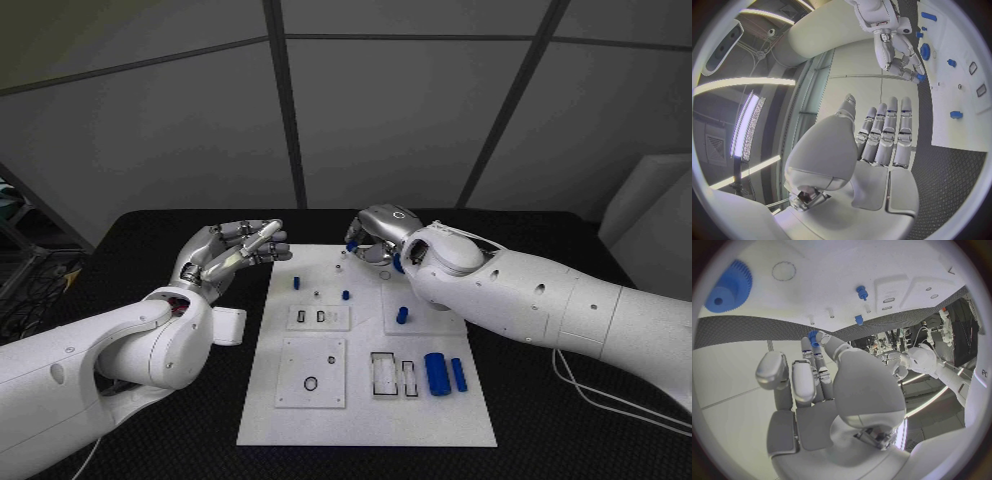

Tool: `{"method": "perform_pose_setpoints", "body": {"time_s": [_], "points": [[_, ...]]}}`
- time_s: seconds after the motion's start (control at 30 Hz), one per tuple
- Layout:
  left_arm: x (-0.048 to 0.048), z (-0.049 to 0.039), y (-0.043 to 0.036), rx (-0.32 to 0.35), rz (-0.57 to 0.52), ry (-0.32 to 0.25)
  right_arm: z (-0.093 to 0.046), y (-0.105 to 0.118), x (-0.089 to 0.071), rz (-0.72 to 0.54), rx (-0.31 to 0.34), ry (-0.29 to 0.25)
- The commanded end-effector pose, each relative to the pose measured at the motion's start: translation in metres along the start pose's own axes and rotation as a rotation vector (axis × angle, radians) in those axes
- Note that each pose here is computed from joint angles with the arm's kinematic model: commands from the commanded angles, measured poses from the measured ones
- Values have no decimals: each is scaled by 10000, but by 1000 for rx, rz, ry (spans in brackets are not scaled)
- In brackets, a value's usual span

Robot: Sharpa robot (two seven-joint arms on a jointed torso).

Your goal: Assemble the parts on the task board

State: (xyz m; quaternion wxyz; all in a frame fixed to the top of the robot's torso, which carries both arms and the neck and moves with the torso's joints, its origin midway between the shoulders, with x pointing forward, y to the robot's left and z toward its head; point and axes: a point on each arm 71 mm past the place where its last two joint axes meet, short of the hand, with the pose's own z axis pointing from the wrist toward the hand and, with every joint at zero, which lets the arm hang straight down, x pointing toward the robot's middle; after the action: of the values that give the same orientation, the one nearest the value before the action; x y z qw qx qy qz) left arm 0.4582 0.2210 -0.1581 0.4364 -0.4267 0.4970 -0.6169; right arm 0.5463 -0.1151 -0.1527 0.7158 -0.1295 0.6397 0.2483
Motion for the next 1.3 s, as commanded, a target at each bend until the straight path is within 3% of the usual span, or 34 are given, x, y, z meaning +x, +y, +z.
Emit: {"method": "perform_pose_setpoints", "body": {"time_s": [0.03,1.3], "points": [[27,7,-16,11,-3,18,42,-2,-3,-3,0,-5],[67,8,-22,9,-9,30,230,39,151,-24,27,100]]}}
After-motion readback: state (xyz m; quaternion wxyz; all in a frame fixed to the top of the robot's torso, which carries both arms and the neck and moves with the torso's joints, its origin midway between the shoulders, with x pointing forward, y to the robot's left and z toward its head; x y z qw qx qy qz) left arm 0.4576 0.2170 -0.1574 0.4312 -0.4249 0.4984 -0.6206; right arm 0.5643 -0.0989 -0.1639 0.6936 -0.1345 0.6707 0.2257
